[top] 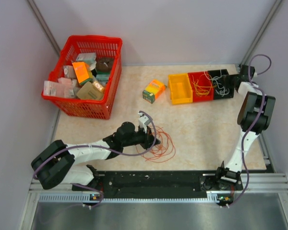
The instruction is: Untangle the cables
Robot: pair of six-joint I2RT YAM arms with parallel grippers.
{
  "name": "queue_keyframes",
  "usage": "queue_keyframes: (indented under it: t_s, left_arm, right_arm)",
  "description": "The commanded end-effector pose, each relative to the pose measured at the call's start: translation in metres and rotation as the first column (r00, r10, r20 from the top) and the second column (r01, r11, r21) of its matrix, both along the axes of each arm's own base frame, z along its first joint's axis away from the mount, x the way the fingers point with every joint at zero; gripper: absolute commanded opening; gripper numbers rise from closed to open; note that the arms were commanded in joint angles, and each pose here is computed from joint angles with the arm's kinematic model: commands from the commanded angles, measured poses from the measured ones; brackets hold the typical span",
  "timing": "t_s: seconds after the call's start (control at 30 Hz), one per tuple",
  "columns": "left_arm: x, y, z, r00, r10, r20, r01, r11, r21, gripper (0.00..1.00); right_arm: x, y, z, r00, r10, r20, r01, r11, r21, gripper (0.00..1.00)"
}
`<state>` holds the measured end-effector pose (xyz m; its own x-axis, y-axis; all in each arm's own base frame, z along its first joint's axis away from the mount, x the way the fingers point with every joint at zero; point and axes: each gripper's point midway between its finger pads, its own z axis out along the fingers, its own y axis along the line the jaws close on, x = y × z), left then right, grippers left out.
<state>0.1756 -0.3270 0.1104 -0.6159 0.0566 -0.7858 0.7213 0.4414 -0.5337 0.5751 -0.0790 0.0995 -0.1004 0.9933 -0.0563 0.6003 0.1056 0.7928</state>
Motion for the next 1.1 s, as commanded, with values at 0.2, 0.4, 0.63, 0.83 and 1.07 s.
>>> queue_keyframes:
  t_s: [0.2, 0.4, 0.63, 0.83, 1.07]
  left_arm:
    - [-0.001, -0.002, 0.01, 0.999, -0.012, 0.046, 0.014, 0.999, -0.037, 0.0]
    - [-0.001, -0.002, 0.009, 0.999, -0.014, 0.043, 0.016, 0.999, -0.038, 0.0]
    - [-0.001, -0.002, 0.01, 0.999, -0.014, 0.046, 0.016, 0.999, -0.042, 0.0]
    - [-0.001, -0.003, 0.009, 0.999, -0.018, 0.044, 0.019, 0.999, -0.038, 0.0]
    - [-0.001, -0.003, 0.009, 0.999, -0.019, 0.042, 0.02, 0.999, -0.039, 0.0]
  right_arm:
    - [0.017, -0.005, 0.035, 0.993, 0.1, 0.067, -0.091, 0.988, -0.125, 0.0]
    - [0.007, 0.003, 0.05, 0.982, 0.156, 0.107, -0.138, 0.978, -0.159, 0.07]
    - [0.013, 0.01, 0.046, 0.977, 0.162, 0.139, -0.147, 0.983, -0.114, 0.39]
    - [0.023, 0.01, 0.033, 0.983, 0.132, 0.125, -0.125, 0.99, -0.063, 0.46]
    - [0.041, 0.012, 0.021, 0.991, 0.084, 0.105, -0.081, 0.996, -0.026, 0.46]
